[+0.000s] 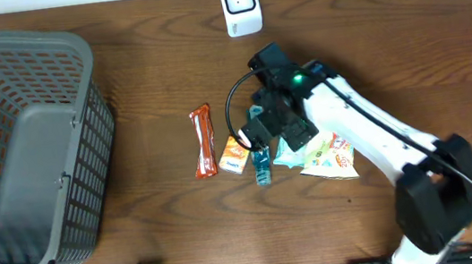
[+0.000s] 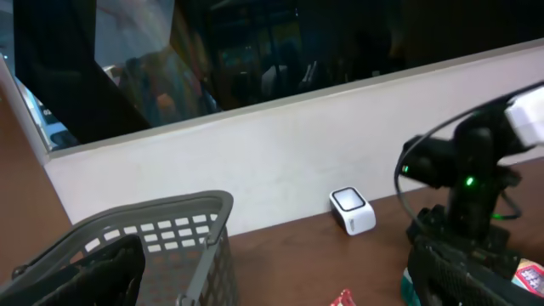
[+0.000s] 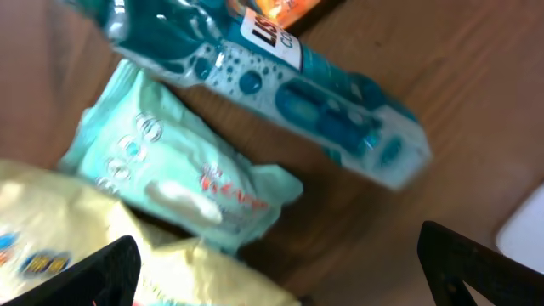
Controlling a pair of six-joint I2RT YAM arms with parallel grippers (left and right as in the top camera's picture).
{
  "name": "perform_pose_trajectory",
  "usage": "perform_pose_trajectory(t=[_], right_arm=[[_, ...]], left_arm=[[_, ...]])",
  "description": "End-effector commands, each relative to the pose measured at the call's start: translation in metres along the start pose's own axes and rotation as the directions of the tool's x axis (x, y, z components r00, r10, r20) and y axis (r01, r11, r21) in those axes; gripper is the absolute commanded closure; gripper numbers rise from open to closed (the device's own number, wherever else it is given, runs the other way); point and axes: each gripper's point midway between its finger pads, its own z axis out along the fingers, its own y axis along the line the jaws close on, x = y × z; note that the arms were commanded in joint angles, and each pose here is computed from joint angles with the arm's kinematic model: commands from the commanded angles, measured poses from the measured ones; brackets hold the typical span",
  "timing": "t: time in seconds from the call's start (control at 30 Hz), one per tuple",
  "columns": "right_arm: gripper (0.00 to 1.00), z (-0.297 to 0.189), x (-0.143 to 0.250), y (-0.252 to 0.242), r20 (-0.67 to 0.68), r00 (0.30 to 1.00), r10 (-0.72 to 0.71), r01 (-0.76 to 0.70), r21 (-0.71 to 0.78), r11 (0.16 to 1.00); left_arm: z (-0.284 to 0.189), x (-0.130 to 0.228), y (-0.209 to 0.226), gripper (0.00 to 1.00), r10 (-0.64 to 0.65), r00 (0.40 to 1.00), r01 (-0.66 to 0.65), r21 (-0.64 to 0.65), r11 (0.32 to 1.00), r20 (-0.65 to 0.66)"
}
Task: Scan the item barcode
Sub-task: 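Grasp the blue bottle with the right gripper, nudging the orange box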
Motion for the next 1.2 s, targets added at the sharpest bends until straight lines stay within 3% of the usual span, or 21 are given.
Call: perform_pose_trajectory(t=[0.0, 0.47, 0.83, 1.0, 1.1, 1.13, 1.17], right_arm=[[0.01, 0.009, -0.008, -0.004, 0.048, 0.998, -0.026, 0.026, 0.001, 1.0], [0.01, 0.006, -0.044, -0.007, 0.182, 0.978, -0.1, 0.097, 0.028, 0.995], [0.04, 0.044, -0.05, -0.002, 0.233, 0.969, -0.079, 0.089, -0.035, 0.995], [0.18, 0.047, -0.05, -0.003, 0.235, 0.971, -0.034, 0.046, -0.045, 0.998], [0.38, 0.048, -0.049, -0.002, 0.232, 0.972, 0.027, -0.013, -0.062, 0.998], [0.51, 0.048, -0.048, -0.002, 0.233, 0.971, 0.051, -0.037, -0.068, 0.997], [0.54, 0.049, -0.047, -0.003, 0.237, 0.966, 0.1, -0.085, -0.074, 0.994]], left_arm=[[-0.001, -0.001, -0.001, 0.02, 0.0, 1.0, 0.0, 0.0, 1.0, 0.003], [-0.001, 0.013, -0.003, 0.02, -0.013, 0.999, 0.013, 0.008, 1.0, -0.052], [-0.001, 0.018, -0.004, 0.02, -0.018, 0.997, 0.019, 0.011, 1.0, -0.073], [-0.001, 0.02, -0.004, 0.02, -0.02, 0.997, 0.021, 0.012, 1.0, -0.081], [-0.001, 0.021, -0.004, 0.02, -0.021, 0.996, 0.022, 0.013, 1.0, -0.084], [-0.001, 0.021, -0.004, 0.02, -0.021, 0.996, 0.022, 0.013, 1.0, -0.087], [-0.001, 0.021, -0.004, 0.02, -0.021, 0.996, 0.023, 0.013, 1.0, -0.087]])
